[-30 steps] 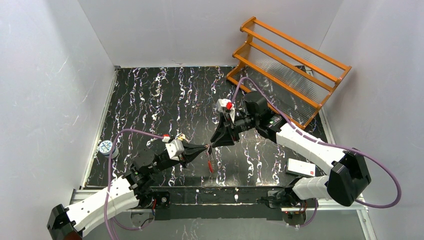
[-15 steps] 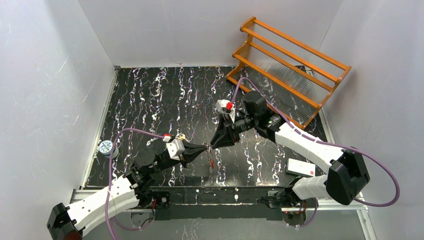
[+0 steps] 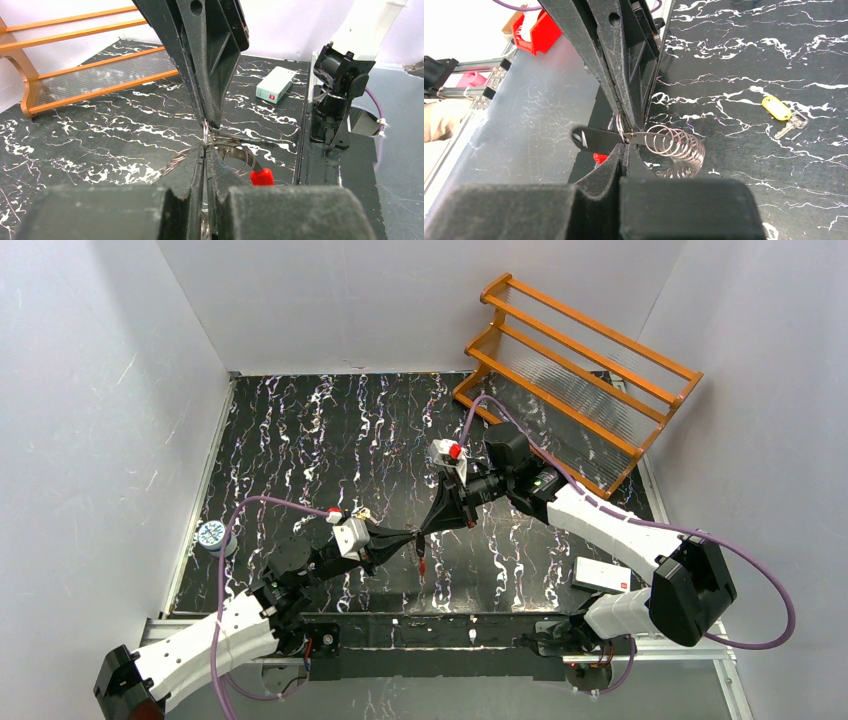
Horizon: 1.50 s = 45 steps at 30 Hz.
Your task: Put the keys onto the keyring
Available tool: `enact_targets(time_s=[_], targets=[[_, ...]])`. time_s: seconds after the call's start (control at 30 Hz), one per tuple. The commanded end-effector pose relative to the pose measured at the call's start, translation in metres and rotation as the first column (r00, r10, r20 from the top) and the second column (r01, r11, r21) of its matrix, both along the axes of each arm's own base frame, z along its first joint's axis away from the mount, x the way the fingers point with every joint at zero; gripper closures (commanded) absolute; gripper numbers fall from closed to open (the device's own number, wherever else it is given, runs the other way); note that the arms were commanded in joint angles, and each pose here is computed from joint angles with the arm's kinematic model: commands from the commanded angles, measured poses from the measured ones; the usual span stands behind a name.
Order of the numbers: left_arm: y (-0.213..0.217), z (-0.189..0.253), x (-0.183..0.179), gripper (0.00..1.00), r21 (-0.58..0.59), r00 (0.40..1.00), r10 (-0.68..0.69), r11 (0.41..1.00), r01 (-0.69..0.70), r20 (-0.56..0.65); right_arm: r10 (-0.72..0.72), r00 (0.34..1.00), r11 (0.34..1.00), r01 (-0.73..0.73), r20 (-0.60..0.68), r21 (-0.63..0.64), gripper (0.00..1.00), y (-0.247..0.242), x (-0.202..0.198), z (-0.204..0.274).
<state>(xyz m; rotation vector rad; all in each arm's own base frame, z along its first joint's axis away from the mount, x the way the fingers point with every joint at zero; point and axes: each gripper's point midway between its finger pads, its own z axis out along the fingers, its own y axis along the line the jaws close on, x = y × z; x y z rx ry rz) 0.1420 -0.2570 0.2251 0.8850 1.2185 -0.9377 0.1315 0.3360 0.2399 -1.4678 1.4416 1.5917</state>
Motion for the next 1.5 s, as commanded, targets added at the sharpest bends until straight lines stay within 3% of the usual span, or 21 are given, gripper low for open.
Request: enact_targets(time_s=[0.0,0.87,1.07,1.1,1.27,1.47], targets=[[-0.001,0.019,-0.003,1.0,-0.046,0.999,-0.014,0.999,0.016,0.041,-0.006,1.0,1.0,0.005,0.026,0.021,0.99,0.004,0.004,0.01],[0.001,0.019,-0.003,1.0,-0.051,0.999,-0.005,0.999,0.008,0.043,-0.006,1.0,0.998,0.006,-0.013,-0.057,0.99,0.008,0.004,-0.018],[0.001,0.018,-0.003,1.0,-0.05,0.999,-0.004,0.999,0.006,0.041,-0.047,0.998,0.997,0.049,0.028,-0.054,0.99,0.008,0.008,-0.014],[0.001,0.018,-0.003,1.0,-0.051,0.999,-0.004,0.999,0.006,0.042,-0.055,0.998,0.997,0.057,0.04,-0.052,0.97,0.007,0.008,-0.013],[0.002,0.018,-0.002,1.0,-0.052,0.999,0.003,0.999,-0.001,0.042,-0.112,0.986,0.993,0.115,0.127,-0.015,0.61,0.002,0.013,-0.003],[0.005,0.011,0.005,1.0,-0.034,0.999,0.047,0.998,-0.046,0.017,-0.187,0.964,0.982,0.185,0.187,0.028,0.37,-0.003,0.018,0.001]])
